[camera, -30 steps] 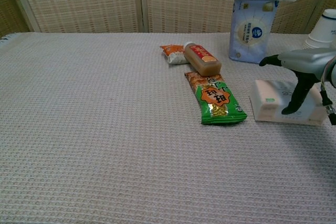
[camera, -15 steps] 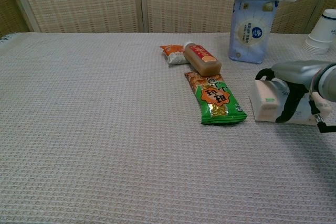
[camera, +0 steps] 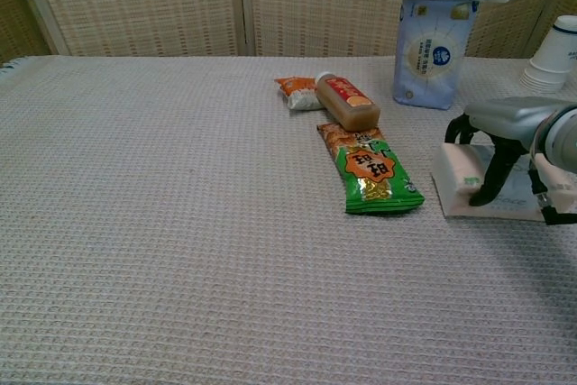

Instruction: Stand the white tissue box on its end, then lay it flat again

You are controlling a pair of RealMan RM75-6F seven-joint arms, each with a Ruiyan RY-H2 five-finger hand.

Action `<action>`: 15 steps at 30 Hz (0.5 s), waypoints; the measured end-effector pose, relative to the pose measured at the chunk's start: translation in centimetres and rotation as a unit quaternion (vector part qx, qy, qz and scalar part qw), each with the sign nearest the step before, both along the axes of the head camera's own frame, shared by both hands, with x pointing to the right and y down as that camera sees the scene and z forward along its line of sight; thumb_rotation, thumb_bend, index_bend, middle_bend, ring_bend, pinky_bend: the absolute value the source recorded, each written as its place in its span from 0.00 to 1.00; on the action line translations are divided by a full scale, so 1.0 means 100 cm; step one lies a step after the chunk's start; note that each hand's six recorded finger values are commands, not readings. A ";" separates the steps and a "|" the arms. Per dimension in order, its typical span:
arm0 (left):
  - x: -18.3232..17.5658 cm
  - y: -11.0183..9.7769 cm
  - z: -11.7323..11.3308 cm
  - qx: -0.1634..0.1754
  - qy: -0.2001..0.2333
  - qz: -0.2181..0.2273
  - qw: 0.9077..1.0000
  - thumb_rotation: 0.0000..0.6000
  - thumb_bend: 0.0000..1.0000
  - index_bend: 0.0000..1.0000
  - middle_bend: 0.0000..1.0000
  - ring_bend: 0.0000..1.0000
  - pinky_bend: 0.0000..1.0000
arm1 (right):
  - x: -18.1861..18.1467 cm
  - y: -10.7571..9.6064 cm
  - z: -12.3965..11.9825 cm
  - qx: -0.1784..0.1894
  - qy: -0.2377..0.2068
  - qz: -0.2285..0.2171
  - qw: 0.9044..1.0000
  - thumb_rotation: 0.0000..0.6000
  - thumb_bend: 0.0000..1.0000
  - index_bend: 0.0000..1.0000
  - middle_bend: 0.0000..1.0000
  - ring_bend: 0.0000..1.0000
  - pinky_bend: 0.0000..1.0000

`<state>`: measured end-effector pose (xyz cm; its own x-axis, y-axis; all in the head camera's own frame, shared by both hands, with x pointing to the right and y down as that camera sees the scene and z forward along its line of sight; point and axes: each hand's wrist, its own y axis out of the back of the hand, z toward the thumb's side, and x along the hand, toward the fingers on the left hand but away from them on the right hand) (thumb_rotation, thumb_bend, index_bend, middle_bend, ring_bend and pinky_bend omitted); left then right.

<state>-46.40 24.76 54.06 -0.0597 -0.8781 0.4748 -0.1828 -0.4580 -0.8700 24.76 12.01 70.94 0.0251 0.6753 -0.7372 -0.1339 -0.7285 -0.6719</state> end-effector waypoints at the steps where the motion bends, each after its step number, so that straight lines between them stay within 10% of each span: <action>1: 0.000 0.000 0.000 0.000 0.000 0.000 1.000 1.00 0.49 0.27 0.00 0.00 0.29 | 0.000 -0.001 -0.001 0.003 -0.003 0.000 1.000 1.00 0.00 0.52 0.41 0.25 0.00; 10: -0.001 0.000 -0.001 0.002 0.002 -0.001 1.000 1.00 0.49 0.27 0.00 0.00 0.29 | -0.009 -0.010 -0.019 0.048 -0.116 0.040 0.991 1.00 0.00 0.52 0.45 0.29 0.00; 15: 0.000 0.000 -0.001 0.000 0.002 0.000 1.000 1.00 0.49 0.27 0.00 0.00 0.29 | -0.010 -0.013 -0.033 0.056 -0.263 0.116 0.956 1.00 0.00 0.52 0.50 0.34 0.00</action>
